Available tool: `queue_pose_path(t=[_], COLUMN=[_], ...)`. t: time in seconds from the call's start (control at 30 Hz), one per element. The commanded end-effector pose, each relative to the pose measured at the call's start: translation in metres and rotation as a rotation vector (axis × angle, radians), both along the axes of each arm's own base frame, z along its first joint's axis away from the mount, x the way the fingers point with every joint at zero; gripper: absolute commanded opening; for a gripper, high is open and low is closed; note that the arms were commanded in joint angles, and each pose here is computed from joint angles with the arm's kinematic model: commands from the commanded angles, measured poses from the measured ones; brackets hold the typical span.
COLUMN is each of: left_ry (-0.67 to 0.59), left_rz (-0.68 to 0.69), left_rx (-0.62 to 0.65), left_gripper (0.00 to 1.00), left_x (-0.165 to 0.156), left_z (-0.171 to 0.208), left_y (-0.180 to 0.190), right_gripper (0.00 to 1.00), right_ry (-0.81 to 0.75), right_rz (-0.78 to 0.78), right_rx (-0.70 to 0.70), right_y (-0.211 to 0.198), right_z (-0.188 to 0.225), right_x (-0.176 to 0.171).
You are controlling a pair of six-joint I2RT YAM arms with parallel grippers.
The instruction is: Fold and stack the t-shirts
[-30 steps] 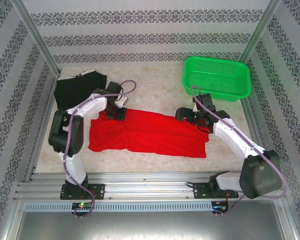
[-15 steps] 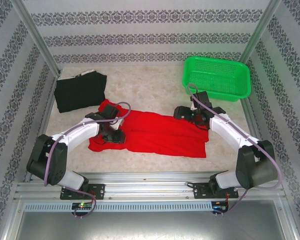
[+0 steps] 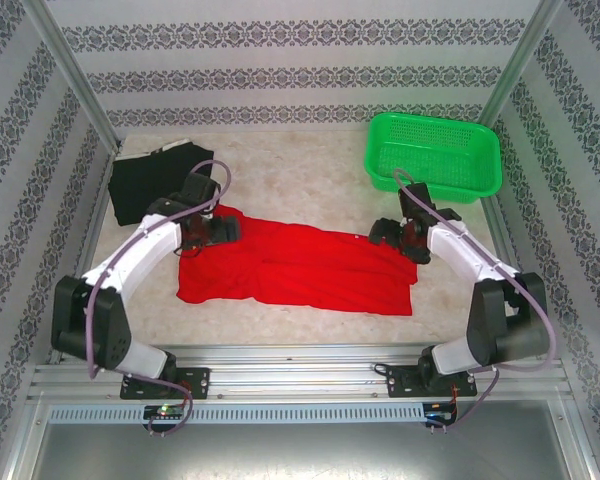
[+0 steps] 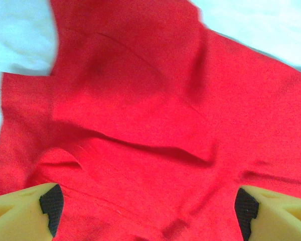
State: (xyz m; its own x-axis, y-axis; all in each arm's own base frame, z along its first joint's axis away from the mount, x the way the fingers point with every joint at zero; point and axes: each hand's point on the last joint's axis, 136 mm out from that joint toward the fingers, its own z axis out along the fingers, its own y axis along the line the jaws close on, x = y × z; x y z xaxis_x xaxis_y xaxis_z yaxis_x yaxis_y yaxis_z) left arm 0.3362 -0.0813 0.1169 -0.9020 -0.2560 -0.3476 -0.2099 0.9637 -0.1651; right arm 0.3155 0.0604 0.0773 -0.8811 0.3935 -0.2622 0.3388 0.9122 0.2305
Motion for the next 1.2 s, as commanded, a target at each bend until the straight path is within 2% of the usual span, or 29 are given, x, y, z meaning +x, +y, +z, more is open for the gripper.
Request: queue_pose_path(t=[0.0, 0.1, 0.2, 0.43, 0.67, 0.87, 0.97, 1.03, 1.17], left_ry=[0.154, 0.17, 0.185, 0.192, 0.105, 0.065, -0.002, -0.065, -0.203], left_rz=[0.105, 0.138, 0.158, 0.161, 0.098, 0.027, -0.011, -0.038, -0.066], left_rx=[0.076, 0.044, 0.066, 0.072, -0.015, -0.17, -0.273, -0.331, -0.468], left_gripper=[0.85, 0.79, 0.73, 0.68, 0.68, 0.68, 0.69, 0.73, 0.83], left_x=[-0.001, 0.015, 0.026, 0.073, 0.163, 0.23, 0.262, 0.283, 0.308], left_z=[-0.054, -0.075, -0.093, -0.122, -0.136, -0.146, -0.135, -0.114, -0.05], left_y=[0.019, 0.012, 0.014, 0.012, -0.02, -0.064, -0.089, -0.102, -0.114], right_gripper=[0.96, 0.95, 0.93, 0.93, 0.93, 0.94, 0.94, 0.95, 0.97], right_ry=[0.127, 0.166, 0.239, 0.343, 0.448, 0.49, 0.476, 0.432, 0.282], right_rz=[0.031, 0.062, 0.046, 0.028, 0.009, 0.015, 0.049, 0.087, 0.132], right_rx=[0.009, 0.001, -0.024, 0.008, 0.073, 0.206, 0.285, 0.285, 0.236], right_y=[0.015, 0.028, 0.027, 0.038, 0.056, 0.089, 0.107, 0.109, 0.096], right_z=[-0.021, -0.031, -0.045, -0.062, -0.066, -0.059, -0.035, -0.009, 0.036], right_x=[-0.019, -0.02, -0.035, -0.074, -0.122, -0.144, -0.139, -0.131, -0.098])
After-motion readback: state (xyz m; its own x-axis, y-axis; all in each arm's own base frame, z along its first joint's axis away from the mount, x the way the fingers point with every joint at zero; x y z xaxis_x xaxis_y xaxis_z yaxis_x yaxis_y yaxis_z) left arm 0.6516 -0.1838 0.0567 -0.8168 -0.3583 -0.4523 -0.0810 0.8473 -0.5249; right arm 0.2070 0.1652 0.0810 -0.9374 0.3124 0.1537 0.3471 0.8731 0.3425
